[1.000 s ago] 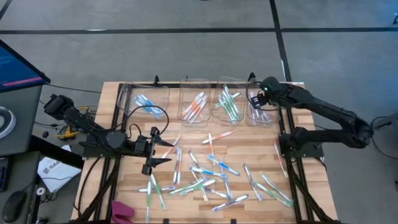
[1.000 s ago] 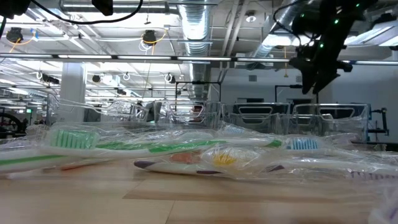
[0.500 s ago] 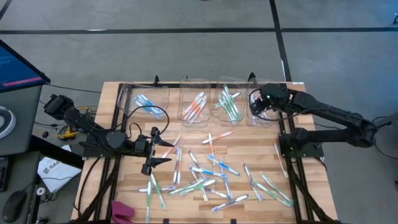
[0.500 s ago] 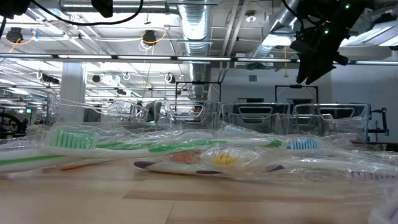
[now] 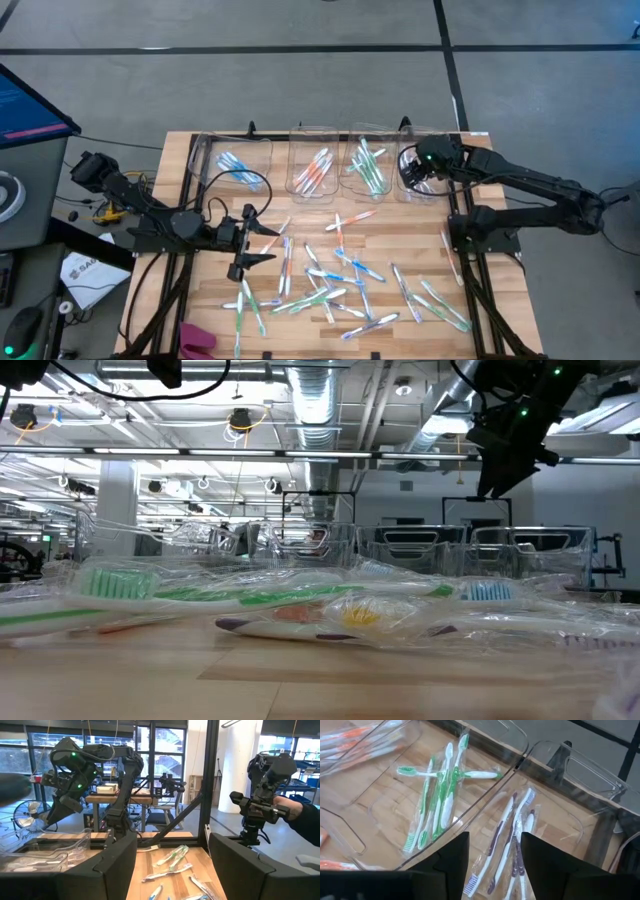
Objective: Pick & Place Toothbrushes
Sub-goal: Put the violet toothbrush into the right transparent bin
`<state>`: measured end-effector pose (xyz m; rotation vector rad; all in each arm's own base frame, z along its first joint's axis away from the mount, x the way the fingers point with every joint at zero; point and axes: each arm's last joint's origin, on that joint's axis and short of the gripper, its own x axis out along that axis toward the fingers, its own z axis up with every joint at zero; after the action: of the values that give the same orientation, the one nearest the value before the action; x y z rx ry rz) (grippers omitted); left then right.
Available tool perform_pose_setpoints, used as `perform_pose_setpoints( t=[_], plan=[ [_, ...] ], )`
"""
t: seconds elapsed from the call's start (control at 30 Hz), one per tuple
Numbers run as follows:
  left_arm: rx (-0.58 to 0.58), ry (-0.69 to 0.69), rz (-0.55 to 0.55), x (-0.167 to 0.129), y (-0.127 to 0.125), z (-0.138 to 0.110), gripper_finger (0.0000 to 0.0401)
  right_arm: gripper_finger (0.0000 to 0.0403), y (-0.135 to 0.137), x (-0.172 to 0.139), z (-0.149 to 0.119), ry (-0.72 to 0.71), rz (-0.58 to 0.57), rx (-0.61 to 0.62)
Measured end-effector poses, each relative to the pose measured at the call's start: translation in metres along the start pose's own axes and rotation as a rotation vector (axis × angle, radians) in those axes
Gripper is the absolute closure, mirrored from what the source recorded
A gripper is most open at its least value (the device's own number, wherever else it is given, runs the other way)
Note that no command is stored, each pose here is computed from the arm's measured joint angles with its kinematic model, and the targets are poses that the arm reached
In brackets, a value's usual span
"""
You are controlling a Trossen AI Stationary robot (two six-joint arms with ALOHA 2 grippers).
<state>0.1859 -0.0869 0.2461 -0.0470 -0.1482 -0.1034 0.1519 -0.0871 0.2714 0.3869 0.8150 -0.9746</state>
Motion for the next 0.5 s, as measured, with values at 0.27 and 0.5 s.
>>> perform_pose_setpoints(
  t=[0.27, 0.5],
  plan=[
    [-0.001, 0.0, 0.0, 0.0, 0.0, 0.0, 0.0161, 0.0227, 0.0001, -0.0001, -0.0001, 0.001, 0.004, 0.0],
    [-0.004, 0.001, 0.0, 0.0, 0.0, -0.0001, 0.0161, 0.0225, 0.0012, -0.0005, -0.0005, 0.002, 0.011, -0.007]
  ],
)
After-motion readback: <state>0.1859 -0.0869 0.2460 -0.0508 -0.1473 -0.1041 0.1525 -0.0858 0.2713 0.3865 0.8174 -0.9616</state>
